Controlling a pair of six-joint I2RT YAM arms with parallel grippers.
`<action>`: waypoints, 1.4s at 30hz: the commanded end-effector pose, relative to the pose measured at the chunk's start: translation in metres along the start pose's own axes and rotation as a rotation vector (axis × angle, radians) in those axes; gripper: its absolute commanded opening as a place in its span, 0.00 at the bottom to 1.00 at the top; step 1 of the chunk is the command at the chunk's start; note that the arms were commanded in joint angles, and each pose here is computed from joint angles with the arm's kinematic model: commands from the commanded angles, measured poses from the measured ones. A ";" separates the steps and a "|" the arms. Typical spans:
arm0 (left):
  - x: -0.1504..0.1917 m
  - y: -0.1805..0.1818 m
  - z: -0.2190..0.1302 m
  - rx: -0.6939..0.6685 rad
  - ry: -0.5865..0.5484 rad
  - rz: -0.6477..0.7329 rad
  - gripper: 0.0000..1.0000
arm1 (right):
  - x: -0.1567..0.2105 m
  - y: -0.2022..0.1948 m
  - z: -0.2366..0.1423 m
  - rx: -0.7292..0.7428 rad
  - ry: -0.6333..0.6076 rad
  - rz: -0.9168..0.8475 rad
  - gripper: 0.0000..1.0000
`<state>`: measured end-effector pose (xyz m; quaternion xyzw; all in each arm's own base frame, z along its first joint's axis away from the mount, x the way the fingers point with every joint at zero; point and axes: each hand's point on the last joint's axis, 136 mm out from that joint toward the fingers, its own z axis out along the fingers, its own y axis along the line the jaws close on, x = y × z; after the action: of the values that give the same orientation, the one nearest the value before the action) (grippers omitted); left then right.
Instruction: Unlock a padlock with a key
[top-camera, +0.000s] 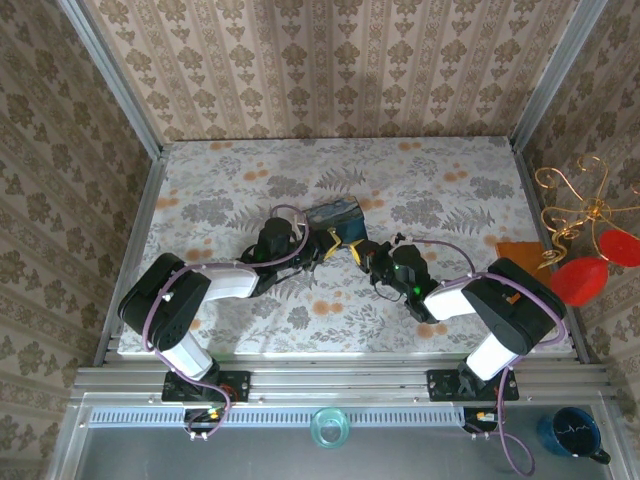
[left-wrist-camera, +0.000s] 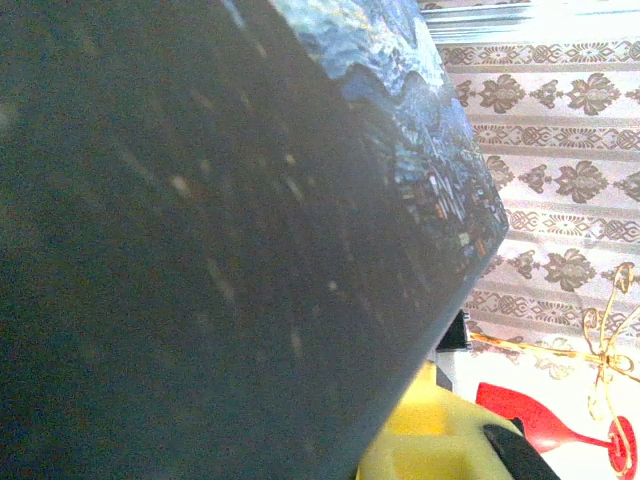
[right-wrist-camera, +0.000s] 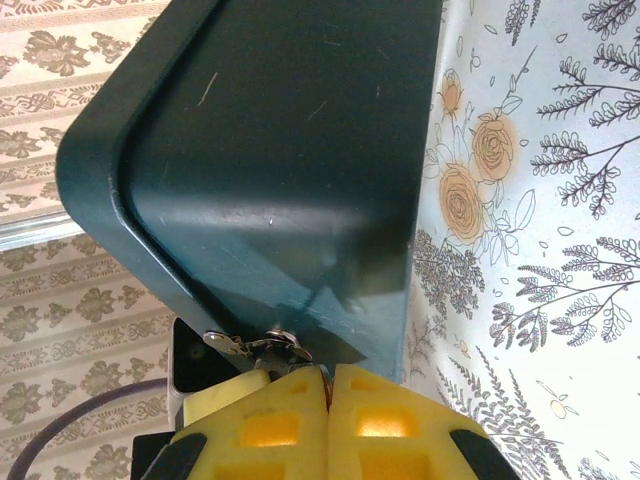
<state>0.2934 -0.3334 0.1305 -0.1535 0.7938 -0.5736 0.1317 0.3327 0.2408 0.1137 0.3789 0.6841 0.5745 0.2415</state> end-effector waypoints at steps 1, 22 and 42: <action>0.018 -0.061 0.000 0.173 0.076 0.091 0.00 | 0.014 0.013 0.010 -0.035 0.068 0.020 0.00; 0.018 -0.058 0.005 0.160 0.072 0.099 0.00 | 0.051 0.021 0.019 -0.039 0.169 0.025 0.00; 0.006 -0.030 -0.007 0.047 0.040 0.155 0.00 | 0.040 0.027 0.017 0.037 0.185 -0.177 0.37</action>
<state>0.2997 -0.3281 0.1271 -0.1548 0.8023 -0.5557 0.1534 0.3335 0.2672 0.1102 0.3547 0.7191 0.5587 0.2119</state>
